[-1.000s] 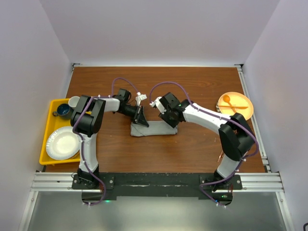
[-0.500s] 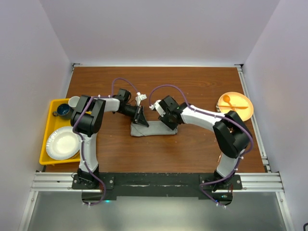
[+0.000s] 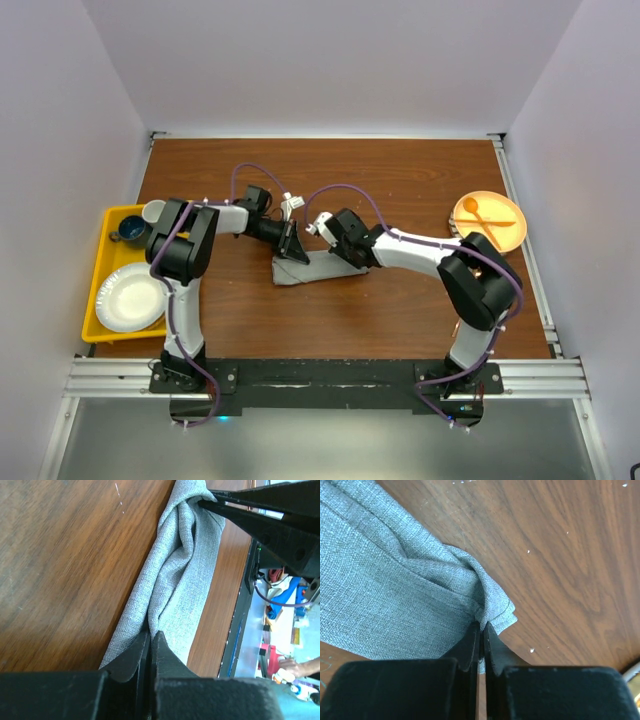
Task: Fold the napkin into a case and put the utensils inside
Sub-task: Grasp the top corner of the smaller rectangle folded napkin from the folded napkin.
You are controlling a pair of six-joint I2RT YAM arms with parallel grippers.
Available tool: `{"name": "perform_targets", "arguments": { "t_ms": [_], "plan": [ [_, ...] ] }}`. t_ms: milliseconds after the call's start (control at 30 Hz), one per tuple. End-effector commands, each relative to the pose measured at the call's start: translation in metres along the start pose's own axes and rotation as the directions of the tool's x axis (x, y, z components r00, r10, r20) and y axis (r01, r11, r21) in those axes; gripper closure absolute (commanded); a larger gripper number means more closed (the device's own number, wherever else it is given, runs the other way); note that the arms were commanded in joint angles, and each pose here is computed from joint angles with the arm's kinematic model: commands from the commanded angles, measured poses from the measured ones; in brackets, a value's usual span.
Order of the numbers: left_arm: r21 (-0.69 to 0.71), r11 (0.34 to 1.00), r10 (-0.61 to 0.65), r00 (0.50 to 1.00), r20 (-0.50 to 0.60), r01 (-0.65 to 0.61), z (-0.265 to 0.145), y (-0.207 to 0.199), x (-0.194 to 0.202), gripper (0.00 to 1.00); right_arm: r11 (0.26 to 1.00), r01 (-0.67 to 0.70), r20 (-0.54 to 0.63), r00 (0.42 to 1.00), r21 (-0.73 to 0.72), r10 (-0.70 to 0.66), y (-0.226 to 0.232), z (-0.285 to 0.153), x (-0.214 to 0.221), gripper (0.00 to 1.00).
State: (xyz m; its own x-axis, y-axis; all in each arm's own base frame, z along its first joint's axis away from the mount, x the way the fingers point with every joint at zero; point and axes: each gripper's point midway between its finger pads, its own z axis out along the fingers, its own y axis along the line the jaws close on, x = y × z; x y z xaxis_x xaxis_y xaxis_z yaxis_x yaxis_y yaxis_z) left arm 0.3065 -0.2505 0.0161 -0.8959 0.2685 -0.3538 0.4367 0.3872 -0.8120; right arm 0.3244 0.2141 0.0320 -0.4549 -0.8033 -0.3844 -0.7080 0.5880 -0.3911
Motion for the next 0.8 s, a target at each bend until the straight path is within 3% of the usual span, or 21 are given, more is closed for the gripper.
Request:
{"name": "perform_targets", "arguments": {
  "t_ms": [0, 200, 300, 433, 533, 667, 767],
  "plan": [
    [-0.195, 0.98, -0.057, 0.998, -0.028, 0.05, -0.001, 0.036, 0.026, 1.0, 0.994, 0.053, 0.038, 0.998, 0.097, -0.057, -0.009, -0.013, -0.003, 1.0],
    [-0.265, 0.961, -0.102, 0.992, -0.073, 0.08, 0.001, 0.058, 0.042, 1.0, 0.996, 0.082, -0.016, 0.996, -0.036, -0.083, 0.03, -0.011, 0.016, 0.94],
    [-0.274, 0.959, -0.1, 0.991, -0.091, 0.072, 0.001, 0.062, 0.047, 1.0, 0.993, 0.044, -0.048, 0.998, -0.109, -0.049, 0.034, -0.029, 0.02, 0.85],
    [-0.269, 0.962, -0.072, 0.991, -0.111, 0.04, 0.002, 0.066, 0.048, 1.0, 0.984, -0.003, -0.016, 1.0, -0.179, 0.0, 0.03, -0.054, 0.007, 0.61],
    [-0.266, 0.963, -0.064, 0.99, -0.123, 0.029, 0.003, 0.068, 0.047, 1.0, 0.982, -0.046, 0.037, 0.998, -0.182, 0.054, 0.011, -0.069, -0.02, 0.52],
    [-0.264, 0.965, -0.054, 0.989, -0.136, 0.017, 0.004, 0.07, 0.048, 1.0, 0.962, -0.109, 0.081, 0.988, -0.25, 0.133, -0.007, -0.076, -0.045, 0.54],
    [-0.263, 0.965, -0.051, 0.989, -0.139, 0.013, 0.003, 0.069, 0.047, 1.0, 0.938, -0.159, 0.096, 0.976, -0.309, 0.198, -0.018, -0.075, -0.057, 0.67]
  ]
}}
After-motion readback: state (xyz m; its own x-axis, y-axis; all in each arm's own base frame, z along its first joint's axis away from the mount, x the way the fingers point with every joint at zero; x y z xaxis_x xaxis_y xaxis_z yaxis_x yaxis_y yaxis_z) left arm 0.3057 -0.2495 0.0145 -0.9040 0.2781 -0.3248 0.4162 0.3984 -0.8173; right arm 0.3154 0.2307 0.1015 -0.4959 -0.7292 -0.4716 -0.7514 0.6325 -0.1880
